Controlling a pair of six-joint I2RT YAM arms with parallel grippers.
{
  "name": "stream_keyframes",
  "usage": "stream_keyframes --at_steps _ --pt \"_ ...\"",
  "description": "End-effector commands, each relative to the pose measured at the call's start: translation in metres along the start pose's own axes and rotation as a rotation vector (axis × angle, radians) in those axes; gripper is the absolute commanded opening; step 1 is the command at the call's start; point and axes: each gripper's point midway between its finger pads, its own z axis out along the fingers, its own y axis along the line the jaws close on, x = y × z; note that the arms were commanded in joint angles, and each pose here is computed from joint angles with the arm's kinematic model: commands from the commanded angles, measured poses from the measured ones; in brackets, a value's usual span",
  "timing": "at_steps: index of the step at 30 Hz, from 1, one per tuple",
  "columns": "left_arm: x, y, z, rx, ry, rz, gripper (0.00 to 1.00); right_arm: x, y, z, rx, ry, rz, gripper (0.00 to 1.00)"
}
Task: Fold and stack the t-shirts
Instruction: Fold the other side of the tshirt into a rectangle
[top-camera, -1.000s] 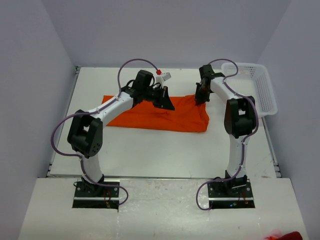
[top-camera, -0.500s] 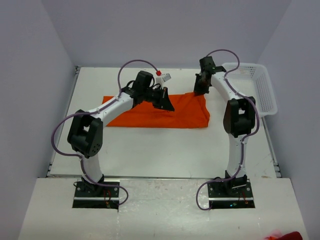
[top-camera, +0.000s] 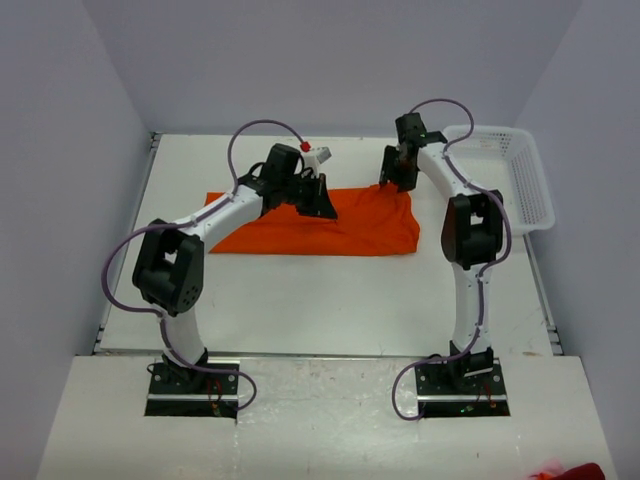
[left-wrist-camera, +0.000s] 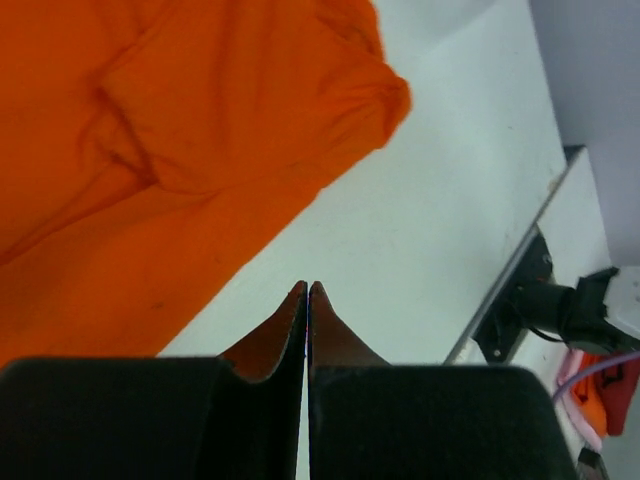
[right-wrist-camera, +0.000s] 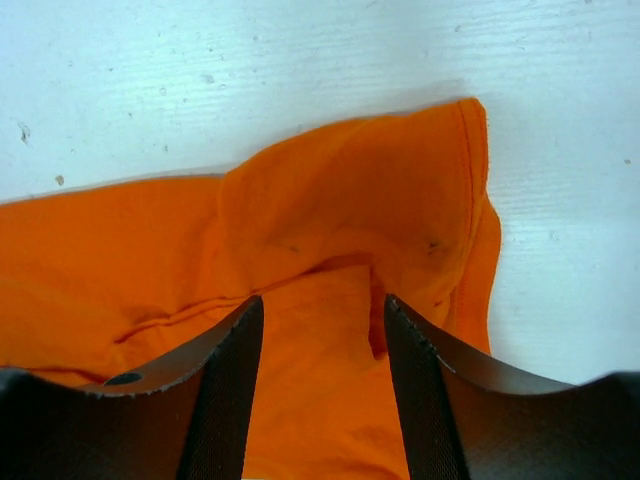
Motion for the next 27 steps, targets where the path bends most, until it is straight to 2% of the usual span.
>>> stream_keyframes --at_steps 1,3,5,6,7,9,10,11,12,13,15,16,23,27 --pt "-0.029 0.054 -0.036 -0.233 -0.136 -0.044 0.00 -0.034 0.021 -0.077 -0.066 -0.198 -0.033 0.53" --pt "-0.038 0.086 -0.057 -0.288 -0.183 -0.148 0.00 -0.020 0.036 -0.090 -0.147 -0.202 -0.042 0.54" --pt "-0.042 0.102 -0.065 -0.286 -0.198 -0.224 0.00 -0.014 0.051 -0.121 -0.244 -0.236 -0.043 0.47" --pt "-0.043 0.119 -0.072 -0.294 -0.200 -0.273 0.00 0.002 0.052 -0.114 -0.279 -0.201 -0.023 0.07" --pt "-0.050 0.124 -0.076 -0.297 -0.214 -0.283 0.00 0.013 0.060 -0.117 -0.337 -0.164 -0.019 0.00" --pt "-0.050 0.146 -0.077 -0.335 -0.188 -0.321 0.00 0.036 0.069 -0.116 -0.409 -0.115 -0.007 0.00" --pt "-0.067 0.147 -0.082 -0.335 -0.207 -0.294 0.00 0.047 0.078 -0.116 -0.460 -0.082 -0.010 0.00" --pt "-0.061 0.158 -0.075 -0.349 -0.166 -0.322 0.00 0.061 0.084 -0.111 -0.479 -0.054 -0.012 0.00" --pt "-0.064 0.163 -0.075 -0.354 -0.162 -0.328 0.00 0.068 0.086 -0.107 -0.486 -0.030 -0.015 0.00" --pt "-0.083 0.159 -0.079 -0.341 -0.189 -0.294 0.00 0.075 0.089 -0.103 -0.492 -0.006 -0.017 0.00" --pt "-0.078 0.172 -0.067 -0.334 -0.127 -0.329 0.00 0.090 0.096 -0.093 -0.493 0.033 -0.030 0.00" --pt "-0.094 0.167 -0.068 -0.315 -0.143 -0.303 0.00 0.098 0.100 -0.088 -0.487 0.049 -0.045 0.00" --pt "-0.087 0.202 -0.046 -0.326 -0.092 -0.338 0.00 0.133 0.109 -0.055 -0.381 0.116 -0.152 0.00" --pt "-0.074 0.218 -0.035 -0.336 -0.057 -0.349 0.00 0.145 0.121 -0.046 -0.410 0.163 -0.158 0.00"
